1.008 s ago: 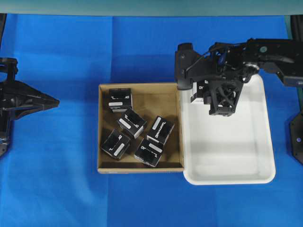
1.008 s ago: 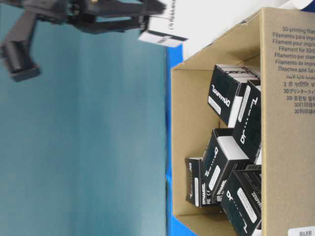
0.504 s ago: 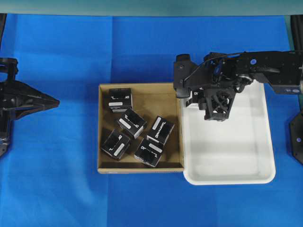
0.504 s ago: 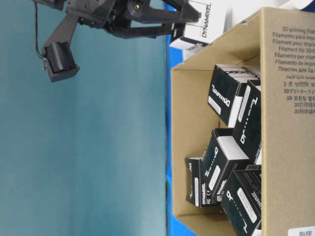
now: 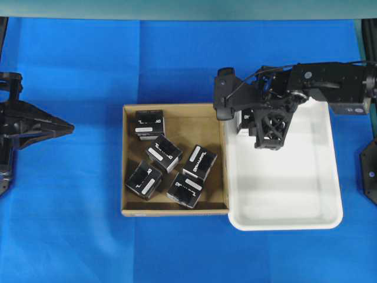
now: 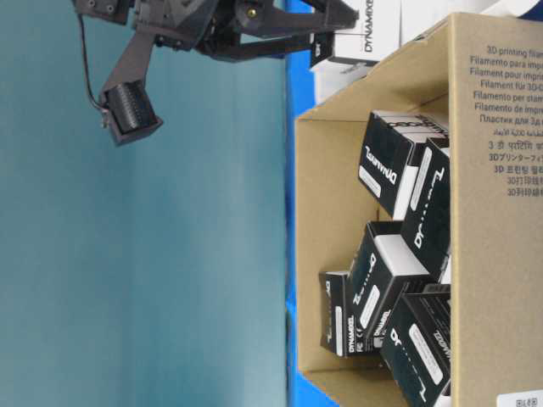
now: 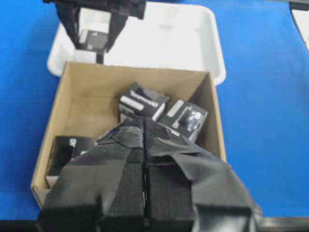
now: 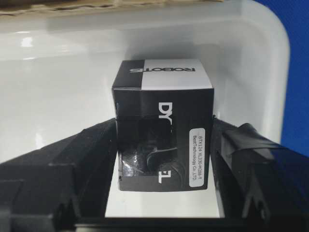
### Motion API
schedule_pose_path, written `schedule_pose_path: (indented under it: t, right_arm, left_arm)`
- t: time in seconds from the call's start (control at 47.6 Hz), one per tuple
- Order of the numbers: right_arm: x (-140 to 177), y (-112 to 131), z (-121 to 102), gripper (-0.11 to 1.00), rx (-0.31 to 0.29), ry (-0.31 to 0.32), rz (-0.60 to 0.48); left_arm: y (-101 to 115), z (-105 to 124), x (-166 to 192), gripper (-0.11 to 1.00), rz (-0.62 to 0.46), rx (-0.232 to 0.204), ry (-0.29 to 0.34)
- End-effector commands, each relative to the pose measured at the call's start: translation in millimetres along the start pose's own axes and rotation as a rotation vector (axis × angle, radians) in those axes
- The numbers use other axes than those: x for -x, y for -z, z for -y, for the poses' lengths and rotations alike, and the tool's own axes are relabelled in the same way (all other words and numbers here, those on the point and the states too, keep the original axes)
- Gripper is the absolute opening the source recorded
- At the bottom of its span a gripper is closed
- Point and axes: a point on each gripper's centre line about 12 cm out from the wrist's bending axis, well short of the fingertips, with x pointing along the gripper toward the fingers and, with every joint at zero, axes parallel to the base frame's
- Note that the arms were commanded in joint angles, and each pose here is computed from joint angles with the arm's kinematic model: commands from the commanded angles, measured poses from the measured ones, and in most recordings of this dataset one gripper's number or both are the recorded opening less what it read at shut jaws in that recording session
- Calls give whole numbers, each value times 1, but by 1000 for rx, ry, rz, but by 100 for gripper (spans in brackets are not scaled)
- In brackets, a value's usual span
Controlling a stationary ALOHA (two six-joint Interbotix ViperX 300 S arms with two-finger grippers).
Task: Pick a box that is randomly placed inside the cardboard box.
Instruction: 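Lower the held servo box into the white tray's upper-left area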
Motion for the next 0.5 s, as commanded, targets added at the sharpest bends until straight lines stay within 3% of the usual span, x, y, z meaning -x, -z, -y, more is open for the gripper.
schedule_pose_path:
  t: [0.0, 0.21, 0.378, 0.483]
  right_arm:
    - [0, -3, 2, 61, -2, 4, 7]
    - [1, -6, 4, 62, -6, 10, 31]
    - [3, -8, 2, 95, 4, 13, 43]
    - [7, -9, 2, 100, 3, 16, 56]
  left_arm:
    - [-7, 0, 0, -7, 9, -2, -3]
    - [-7, 0, 2, -7, 5, -1, -3]
    - [-7, 0, 3, -7, 6, 1, -3]
    - [-7, 0, 3, -7, 6, 1, -3]
